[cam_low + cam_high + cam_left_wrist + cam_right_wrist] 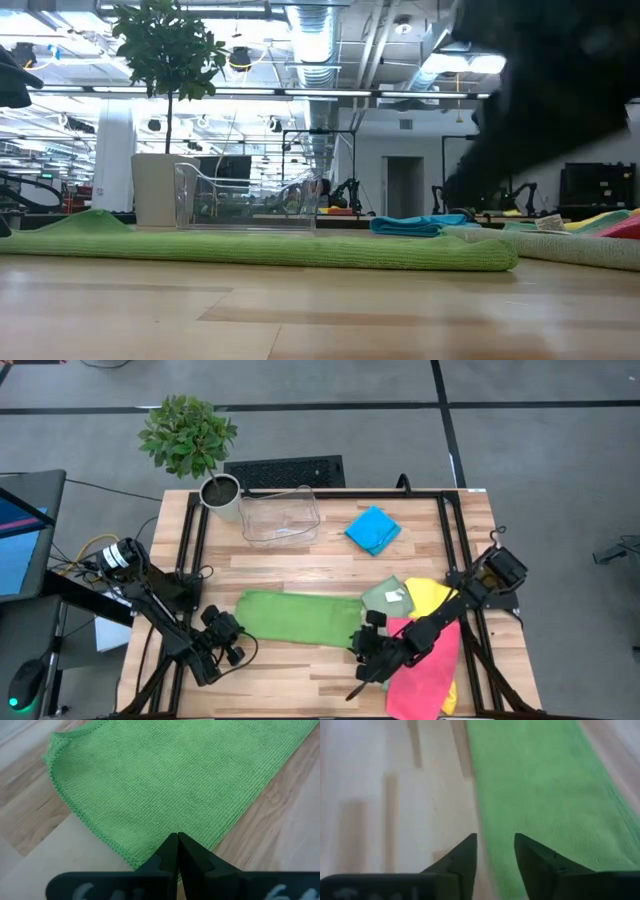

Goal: Fold microfiber towels
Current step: Fold the green microfiber cloth

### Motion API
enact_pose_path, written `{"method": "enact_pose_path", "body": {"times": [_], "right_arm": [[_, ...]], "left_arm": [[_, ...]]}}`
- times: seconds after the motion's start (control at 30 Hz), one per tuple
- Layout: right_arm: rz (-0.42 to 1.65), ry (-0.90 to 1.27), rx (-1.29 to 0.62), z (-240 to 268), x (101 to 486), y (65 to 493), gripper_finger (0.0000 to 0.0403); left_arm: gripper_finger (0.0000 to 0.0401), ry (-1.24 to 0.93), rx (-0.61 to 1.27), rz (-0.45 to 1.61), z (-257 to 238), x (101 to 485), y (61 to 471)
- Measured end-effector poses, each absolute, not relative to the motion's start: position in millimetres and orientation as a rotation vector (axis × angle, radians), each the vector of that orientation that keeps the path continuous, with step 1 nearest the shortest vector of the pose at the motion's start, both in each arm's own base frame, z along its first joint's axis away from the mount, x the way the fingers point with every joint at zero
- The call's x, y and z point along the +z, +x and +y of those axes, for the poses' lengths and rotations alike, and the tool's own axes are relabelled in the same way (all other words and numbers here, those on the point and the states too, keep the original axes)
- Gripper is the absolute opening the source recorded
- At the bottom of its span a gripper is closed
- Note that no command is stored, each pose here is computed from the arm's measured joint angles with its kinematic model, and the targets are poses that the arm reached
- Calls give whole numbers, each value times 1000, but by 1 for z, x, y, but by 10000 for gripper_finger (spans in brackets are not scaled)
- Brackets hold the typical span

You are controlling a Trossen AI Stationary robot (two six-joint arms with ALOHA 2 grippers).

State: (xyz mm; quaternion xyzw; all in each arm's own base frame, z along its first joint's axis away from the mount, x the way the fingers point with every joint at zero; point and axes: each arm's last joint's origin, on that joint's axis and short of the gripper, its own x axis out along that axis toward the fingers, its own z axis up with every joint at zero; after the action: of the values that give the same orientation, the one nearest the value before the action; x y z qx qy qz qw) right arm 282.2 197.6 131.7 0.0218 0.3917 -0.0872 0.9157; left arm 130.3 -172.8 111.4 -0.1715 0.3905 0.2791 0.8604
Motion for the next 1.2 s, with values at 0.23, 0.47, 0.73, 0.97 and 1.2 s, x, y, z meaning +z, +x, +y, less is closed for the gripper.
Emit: {"method": "enact_pose_path", "body": {"times": [0.23,0.47,0.73,0.97,1.2], "right_arm": [[842,57,-178,196,128,282,214],[913,2,-204,198,105,279,210],[936,48,-250,198,97,278,165],[972,31,-251,194,105,279,31],[977,-75,-178,192,133,307,42]], "left_arm": [[0,-352,580,819,-173,112,131],[0,-350,580,816,-173,112,131],[0,-340,575,820,-173,112,131],[0,-336,574,807,-173,112,131],[0,-343,571,804,-173,112,131]]}}
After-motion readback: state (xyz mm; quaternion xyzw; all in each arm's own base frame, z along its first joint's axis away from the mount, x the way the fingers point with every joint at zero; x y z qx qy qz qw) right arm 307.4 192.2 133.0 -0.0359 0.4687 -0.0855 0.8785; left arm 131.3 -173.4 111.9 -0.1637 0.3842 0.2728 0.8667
